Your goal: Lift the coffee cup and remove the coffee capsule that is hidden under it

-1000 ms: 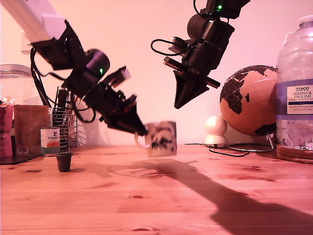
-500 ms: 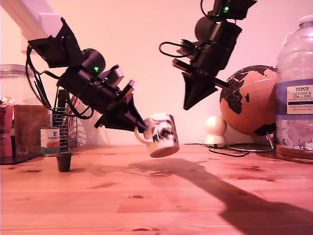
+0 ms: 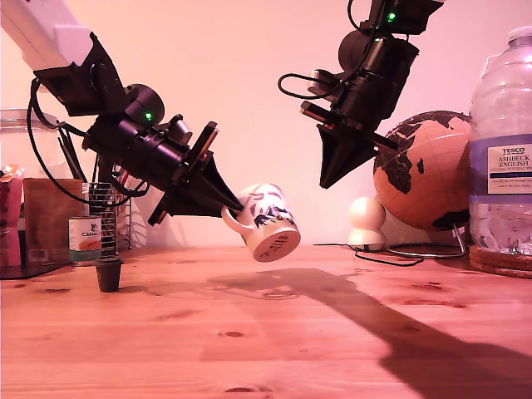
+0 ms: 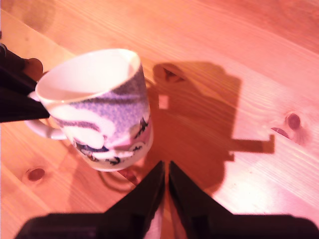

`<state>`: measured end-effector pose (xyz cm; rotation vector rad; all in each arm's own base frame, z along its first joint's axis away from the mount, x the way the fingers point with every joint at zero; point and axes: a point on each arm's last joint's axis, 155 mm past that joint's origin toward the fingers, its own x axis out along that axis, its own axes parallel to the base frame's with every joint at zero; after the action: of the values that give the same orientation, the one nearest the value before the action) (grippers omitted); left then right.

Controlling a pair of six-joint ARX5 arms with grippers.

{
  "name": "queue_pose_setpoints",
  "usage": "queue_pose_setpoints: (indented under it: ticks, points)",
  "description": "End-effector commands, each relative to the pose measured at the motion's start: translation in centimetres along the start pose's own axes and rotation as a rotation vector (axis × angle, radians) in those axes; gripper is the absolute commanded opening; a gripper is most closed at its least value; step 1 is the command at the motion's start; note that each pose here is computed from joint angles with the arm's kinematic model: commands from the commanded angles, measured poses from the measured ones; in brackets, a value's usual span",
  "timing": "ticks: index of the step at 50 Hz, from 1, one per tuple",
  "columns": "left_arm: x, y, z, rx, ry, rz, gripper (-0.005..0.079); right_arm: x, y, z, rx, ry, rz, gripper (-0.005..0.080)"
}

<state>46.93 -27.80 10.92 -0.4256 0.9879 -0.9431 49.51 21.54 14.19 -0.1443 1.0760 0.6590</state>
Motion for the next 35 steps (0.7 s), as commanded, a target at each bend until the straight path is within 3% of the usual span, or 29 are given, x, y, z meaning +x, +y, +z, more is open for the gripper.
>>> queue_pose_setpoints:
  ticks: [1, 35]
  points:
    - [0.4, -0.4, 0.2, -0.020, 0.001, -0.032, -0.0021, 0.5, 0.0, -0.1, -0.003, 0.008, 0.002, -0.0012]
    - [0.4, -0.9, -0.8, -0.337, 0.046, -0.056, -0.0021, 0.5, 0.2, -1.1, 0.003, 0.049, 0.010, -0.0012]
